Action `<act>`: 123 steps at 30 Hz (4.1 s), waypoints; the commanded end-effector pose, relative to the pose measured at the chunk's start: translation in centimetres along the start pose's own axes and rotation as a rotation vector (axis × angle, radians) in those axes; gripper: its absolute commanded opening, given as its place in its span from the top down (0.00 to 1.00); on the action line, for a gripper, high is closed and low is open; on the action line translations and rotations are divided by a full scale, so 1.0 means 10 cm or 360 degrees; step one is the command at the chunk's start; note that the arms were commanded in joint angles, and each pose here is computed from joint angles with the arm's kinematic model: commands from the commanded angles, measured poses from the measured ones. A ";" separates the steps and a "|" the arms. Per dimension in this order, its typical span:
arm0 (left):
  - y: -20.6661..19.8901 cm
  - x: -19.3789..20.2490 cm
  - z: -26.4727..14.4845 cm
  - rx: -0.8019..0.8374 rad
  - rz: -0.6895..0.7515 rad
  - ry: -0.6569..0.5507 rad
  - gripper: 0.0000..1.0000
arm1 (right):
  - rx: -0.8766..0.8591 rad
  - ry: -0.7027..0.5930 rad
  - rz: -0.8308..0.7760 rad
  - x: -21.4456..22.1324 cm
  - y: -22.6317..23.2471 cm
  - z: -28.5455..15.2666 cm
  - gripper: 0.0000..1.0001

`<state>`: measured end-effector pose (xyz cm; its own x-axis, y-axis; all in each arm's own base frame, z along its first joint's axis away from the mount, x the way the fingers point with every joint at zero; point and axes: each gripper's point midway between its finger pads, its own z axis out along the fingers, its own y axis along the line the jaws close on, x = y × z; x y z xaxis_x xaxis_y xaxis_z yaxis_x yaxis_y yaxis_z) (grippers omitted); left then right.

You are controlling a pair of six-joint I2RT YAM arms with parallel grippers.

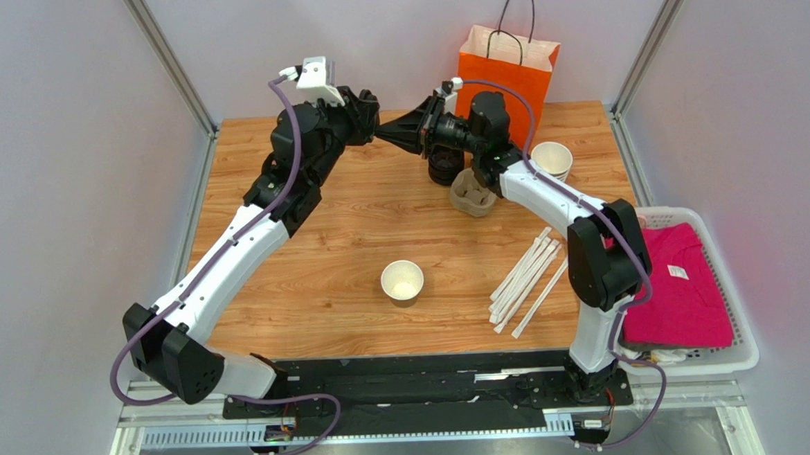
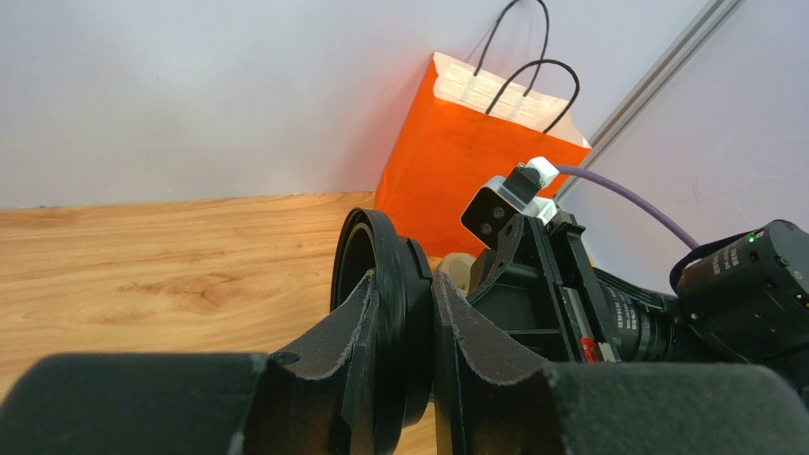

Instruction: Pack the takeout coffee

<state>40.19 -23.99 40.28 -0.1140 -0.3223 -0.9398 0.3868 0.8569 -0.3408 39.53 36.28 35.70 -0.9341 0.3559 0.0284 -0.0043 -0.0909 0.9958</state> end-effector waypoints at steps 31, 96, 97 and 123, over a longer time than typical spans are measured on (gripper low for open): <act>0.48 0.33 -1.59 0.0228 0.0125 0.0483 0.04 | 0.0834 0.0444 -0.1394 0.20 -0.35 -0.96 1.00; 0.78 2.15 -2.30 0.0067 -0.0964 0.1008 0.01 | 0.1689 0.1822 -0.2234 1.27 -1.97 -0.95 1.00; 0.78 2.14 -2.29 0.0070 -0.0960 0.1004 0.01 | 0.1688 0.1825 -0.2231 1.28 -1.97 -0.95 1.00; 0.82 2.20 -2.28 0.0038 -0.0962 0.1024 0.01 | 0.1800 0.1872 -0.2196 1.04 -2.16 -1.03 1.00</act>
<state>19.50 -14.88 15.81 -0.8081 -0.4166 -0.4163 0.0927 0.6080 -0.7885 25.66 33.12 13.36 -0.2674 -0.9392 -0.2156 -0.9599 0.2792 -0.0261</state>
